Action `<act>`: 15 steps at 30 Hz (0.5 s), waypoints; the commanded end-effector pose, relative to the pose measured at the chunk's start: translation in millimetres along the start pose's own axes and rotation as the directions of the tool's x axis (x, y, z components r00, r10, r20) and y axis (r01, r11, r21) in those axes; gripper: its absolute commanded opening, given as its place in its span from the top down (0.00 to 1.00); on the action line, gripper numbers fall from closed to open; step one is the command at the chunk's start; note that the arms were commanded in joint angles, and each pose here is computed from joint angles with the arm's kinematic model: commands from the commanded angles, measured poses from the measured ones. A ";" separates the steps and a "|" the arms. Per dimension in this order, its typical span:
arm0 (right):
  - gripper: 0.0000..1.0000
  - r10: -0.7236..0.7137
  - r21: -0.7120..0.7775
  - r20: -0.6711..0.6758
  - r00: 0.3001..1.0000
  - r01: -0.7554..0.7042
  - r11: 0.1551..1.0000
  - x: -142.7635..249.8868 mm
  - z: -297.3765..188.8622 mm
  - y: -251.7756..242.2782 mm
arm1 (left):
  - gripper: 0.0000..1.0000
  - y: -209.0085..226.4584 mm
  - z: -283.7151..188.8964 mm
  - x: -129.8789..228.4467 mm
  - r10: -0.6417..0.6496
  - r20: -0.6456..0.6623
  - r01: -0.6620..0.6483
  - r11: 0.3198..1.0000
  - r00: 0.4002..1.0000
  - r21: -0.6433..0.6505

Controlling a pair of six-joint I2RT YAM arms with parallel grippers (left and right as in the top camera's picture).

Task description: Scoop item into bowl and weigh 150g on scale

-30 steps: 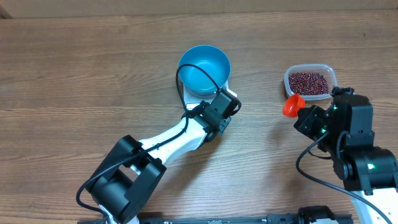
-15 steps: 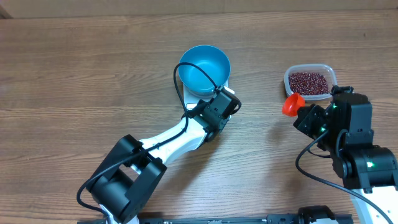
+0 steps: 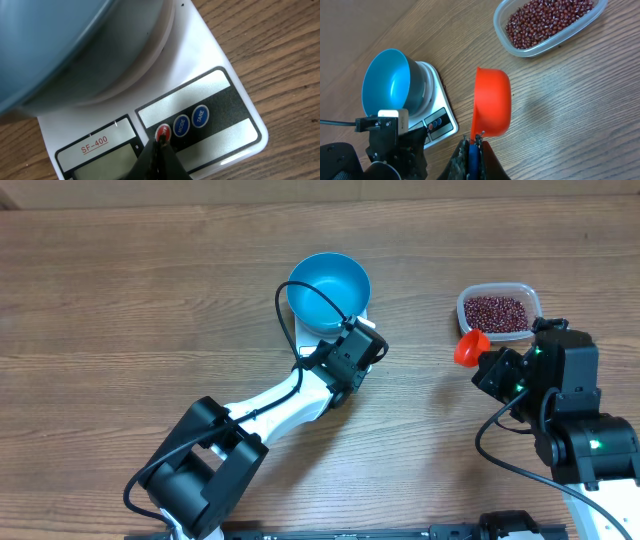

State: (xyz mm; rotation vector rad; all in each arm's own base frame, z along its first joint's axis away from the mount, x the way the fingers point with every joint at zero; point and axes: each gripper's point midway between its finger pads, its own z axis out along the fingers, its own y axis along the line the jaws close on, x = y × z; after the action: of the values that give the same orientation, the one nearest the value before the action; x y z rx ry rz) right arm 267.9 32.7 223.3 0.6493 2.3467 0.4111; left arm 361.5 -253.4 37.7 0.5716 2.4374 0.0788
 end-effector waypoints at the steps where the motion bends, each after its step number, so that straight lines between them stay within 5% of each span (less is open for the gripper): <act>1: 0.96 -0.006 -0.014 0.044 0.999 0.006 1.000 -12.3 -8.3 7.0 | 0.96 2.0 6.1 8.9 -0.011 -0.021 0.011 1.000 1.000 -0.021; 15: 0.96 -0.009 -0.013 0.044 0.999 0.009 1.000 -12.3 -8.3 7.0 | 0.96 1.0 11.7 12.5 -0.009 -0.030 0.008 1.000 1.000 -0.024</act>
State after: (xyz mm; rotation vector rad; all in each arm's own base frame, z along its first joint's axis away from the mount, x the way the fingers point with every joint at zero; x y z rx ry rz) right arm 268.0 32.7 223.4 0.6491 2.3463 0.4113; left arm 361.4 -253.2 36.1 0.5730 2.4401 0.0809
